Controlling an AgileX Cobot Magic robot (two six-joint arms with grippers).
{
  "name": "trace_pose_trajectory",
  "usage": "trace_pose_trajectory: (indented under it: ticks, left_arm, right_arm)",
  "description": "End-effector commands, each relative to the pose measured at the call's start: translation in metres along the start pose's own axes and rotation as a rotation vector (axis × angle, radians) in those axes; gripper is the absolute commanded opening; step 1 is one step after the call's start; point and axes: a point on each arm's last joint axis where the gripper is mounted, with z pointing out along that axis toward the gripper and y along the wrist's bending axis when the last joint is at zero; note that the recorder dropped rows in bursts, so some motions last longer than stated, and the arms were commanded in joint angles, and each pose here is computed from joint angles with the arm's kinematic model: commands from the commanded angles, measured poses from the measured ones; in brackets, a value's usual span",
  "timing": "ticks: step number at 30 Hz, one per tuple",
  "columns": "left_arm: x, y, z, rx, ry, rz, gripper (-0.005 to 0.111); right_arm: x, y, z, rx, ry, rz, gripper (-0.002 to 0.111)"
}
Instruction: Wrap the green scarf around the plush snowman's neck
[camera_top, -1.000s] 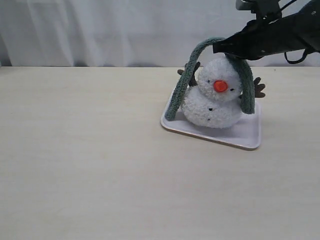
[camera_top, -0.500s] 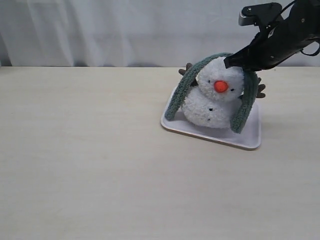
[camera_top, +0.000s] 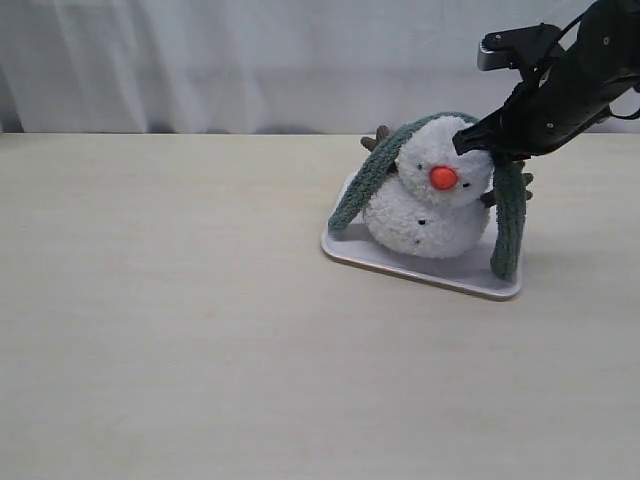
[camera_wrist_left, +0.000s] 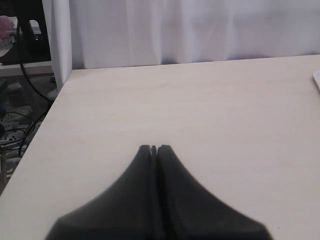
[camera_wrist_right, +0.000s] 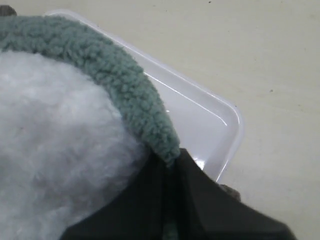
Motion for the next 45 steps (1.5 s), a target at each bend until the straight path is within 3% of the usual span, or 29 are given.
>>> trace_pose_trajectory:
  ticks: [1,5,13,19,29,32,37,45]
  left_arm:
    - [0.0,0.0,0.0,-0.003,-0.008,-0.001,0.0]
    - [0.0,0.0,0.0,-0.002,-0.006,-0.003,0.0]
    - [0.0,0.0,0.0,-0.002,-0.006,-0.003,0.0]
    - [0.0,0.0,0.0,-0.002,-0.006,-0.003,0.0]
    - [0.0,0.0,0.0,-0.002,-0.006,-0.003,0.0]
    - [0.0,0.0,0.0,-0.002,-0.006,-0.003,0.0]
    - [0.0,0.0,0.0,-0.002,-0.008,-0.003,0.0]
    - [0.0,0.0,0.0,-0.002,-0.008,-0.003,0.0]
  right_arm:
    - [0.003,0.004,-0.001,-0.045,0.038,0.001,0.007]
    - [0.004,0.012,-0.001,-0.132,0.052,-0.019,0.018]
    - [0.008,0.012,-0.002,-0.142,0.1,-0.009,0.045]
    - [0.015,0.012,-0.006,-0.154,0.169,-0.055,0.046]
    - [0.003,0.009,-0.053,-0.135,0.04,-0.058,0.046]
    - [0.004,0.009,-0.06,-0.138,0.047,-0.06,0.038]
    - [0.011,0.01,-0.051,-0.136,0.052,-0.07,0.004]
    - [0.025,0.01,-0.021,-0.081,-0.117,0.024,0.004]
